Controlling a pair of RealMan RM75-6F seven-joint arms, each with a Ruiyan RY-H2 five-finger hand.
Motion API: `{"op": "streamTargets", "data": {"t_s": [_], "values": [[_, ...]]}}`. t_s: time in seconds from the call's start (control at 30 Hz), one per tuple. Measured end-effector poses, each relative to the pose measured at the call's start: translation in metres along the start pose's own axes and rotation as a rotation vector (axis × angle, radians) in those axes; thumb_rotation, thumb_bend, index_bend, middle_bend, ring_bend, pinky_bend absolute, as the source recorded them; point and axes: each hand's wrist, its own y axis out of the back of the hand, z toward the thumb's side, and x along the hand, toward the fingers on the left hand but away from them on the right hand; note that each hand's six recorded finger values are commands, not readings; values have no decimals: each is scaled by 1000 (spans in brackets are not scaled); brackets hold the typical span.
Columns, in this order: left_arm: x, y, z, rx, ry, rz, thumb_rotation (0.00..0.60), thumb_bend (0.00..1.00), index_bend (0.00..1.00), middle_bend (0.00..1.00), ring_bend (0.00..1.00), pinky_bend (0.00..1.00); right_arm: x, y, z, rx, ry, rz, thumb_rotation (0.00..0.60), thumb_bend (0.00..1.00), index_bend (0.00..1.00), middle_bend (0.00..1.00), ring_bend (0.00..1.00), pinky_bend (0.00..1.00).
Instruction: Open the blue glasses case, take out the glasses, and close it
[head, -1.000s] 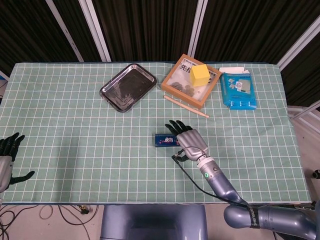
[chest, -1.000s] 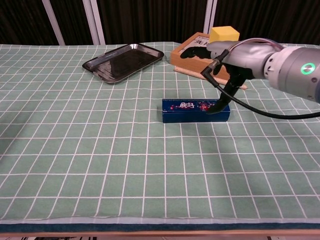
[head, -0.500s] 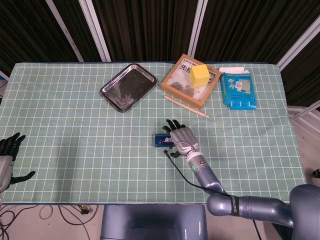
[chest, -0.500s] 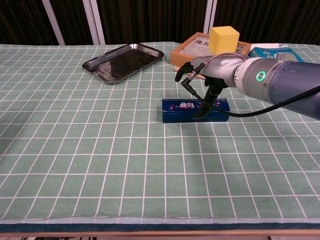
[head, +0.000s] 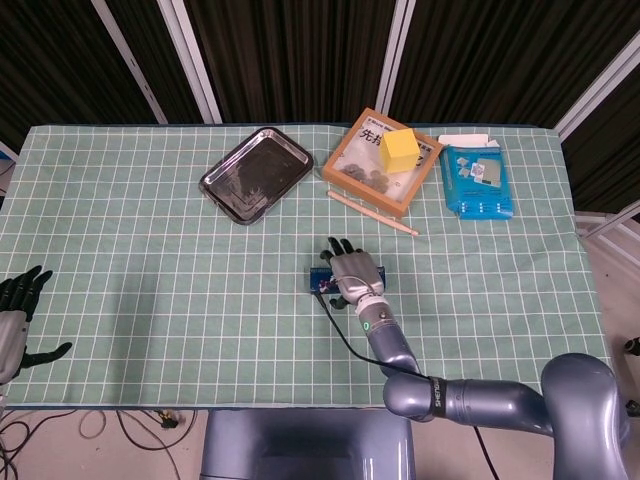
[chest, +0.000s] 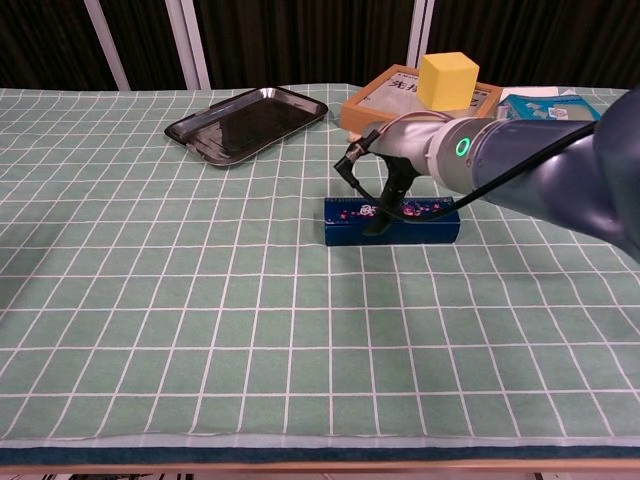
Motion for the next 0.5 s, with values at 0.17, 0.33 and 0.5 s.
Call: {"op": "streamTargets", "data": {"t_s": [0.17, 0.33, 0.5], "values": [[0, 0, 0, -5, -1, -1, 600, 0, 0, 0, 0, 0, -7, -5, 4, -9, -14, 9, 600, 336, 228, 0, 0, 244], [0, 1, 0, -9, -1, -2, 600, 0, 0, 0, 0, 0, -9, -10, 6, -13, -20, 23, 600, 349, 228, 0, 0, 244], [0, 0, 0, -12, -2, -6, 600, 0, 0, 0, 0, 0, -10, -12, 8, -19, -20, 27, 600, 390, 228, 0, 0, 244]]}}
